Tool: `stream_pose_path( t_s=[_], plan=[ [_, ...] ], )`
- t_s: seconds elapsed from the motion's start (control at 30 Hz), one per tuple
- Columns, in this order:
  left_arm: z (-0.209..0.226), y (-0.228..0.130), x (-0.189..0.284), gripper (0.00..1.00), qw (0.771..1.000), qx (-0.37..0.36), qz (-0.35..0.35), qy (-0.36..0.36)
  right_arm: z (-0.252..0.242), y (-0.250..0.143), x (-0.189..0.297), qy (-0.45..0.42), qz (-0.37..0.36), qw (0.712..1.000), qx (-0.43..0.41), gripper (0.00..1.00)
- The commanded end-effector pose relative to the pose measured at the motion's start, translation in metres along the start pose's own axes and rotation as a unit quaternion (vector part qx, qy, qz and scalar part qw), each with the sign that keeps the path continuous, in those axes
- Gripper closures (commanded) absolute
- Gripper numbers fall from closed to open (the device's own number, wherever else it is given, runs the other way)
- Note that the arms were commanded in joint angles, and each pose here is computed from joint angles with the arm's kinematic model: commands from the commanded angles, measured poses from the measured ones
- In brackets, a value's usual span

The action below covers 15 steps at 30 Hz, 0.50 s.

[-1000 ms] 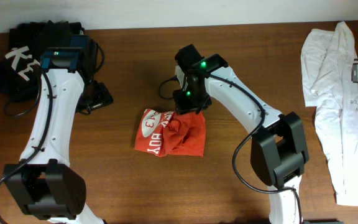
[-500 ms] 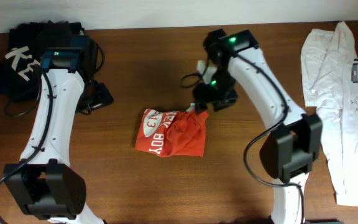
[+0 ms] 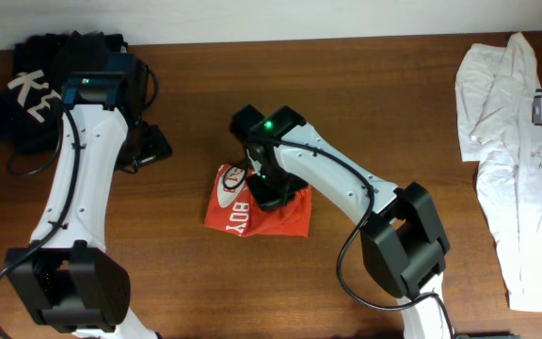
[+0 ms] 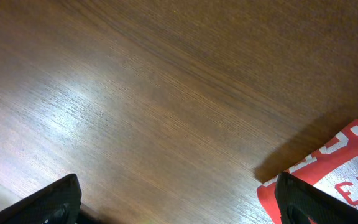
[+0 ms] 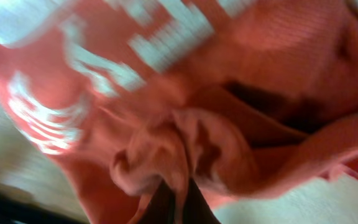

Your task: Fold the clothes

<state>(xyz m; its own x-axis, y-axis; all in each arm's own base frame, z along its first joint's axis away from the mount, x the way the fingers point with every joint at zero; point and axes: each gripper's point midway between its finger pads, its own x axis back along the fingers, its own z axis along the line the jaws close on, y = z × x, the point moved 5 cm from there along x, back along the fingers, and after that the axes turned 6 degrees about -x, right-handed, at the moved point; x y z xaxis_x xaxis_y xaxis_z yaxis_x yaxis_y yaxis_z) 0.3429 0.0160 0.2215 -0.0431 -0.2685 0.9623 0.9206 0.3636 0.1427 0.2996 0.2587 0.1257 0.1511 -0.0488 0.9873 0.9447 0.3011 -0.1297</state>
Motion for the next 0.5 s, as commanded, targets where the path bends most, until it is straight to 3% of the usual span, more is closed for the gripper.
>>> stream_pose_path(
  t_s=[0.0,0.1,0.2,0.27,0.3,0.37,0.43,0.47],
  plan=[
    [-0.001,-0.001,-0.002,0.01,1.0,-0.002,0.004,0.002,-0.036,-0.014,0.013,-0.075,0.021,0.995,-0.056,0.96],
    [-0.001,-0.001,-0.002,0.01,1.0,-0.002,0.004,0.002,-0.058,-0.025,0.008,-0.095,0.058,0.991,-0.077,0.96],
    [-0.002,0.001,-0.002,0.01,1.0,-0.012,0.0,0.0,-0.074,-0.048,-0.032,-0.118,0.109,0.98,-0.12,0.96],
    [-0.002,0.0,-0.002,0.01,1.0,-0.012,0.0,0.0,-0.088,-0.056,-0.032,-0.174,0.11,0.967,-0.15,0.96],
    [-0.002,0.0,-0.002,0.01,1.0,-0.012,0.001,0.0,-0.094,-0.059,-0.025,-0.194,0.105,0.962,-0.159,0.87],
    [-0.002,0.001,-0.002,0.01,1.0,-0.012,-0.001,-0.001,-0.103,-0.058,-0.001,-0.18,0.075,0.965,-0.175,0.59],
    [-0.003,0.002,-0.002,0.01,1.0,-0.011,-0.004,-0.002,-0.117,-0.055,0.042,-0.144,0.007,0.969,-0.199,0.19],
    [-0.003,0.002,-0.002,0.01,1.0,-0.011,-0.003,-0.004,-0.129,-0.051,0.069,-0.117,-0.048,0.97,-0.21,0.07]
  ],
)
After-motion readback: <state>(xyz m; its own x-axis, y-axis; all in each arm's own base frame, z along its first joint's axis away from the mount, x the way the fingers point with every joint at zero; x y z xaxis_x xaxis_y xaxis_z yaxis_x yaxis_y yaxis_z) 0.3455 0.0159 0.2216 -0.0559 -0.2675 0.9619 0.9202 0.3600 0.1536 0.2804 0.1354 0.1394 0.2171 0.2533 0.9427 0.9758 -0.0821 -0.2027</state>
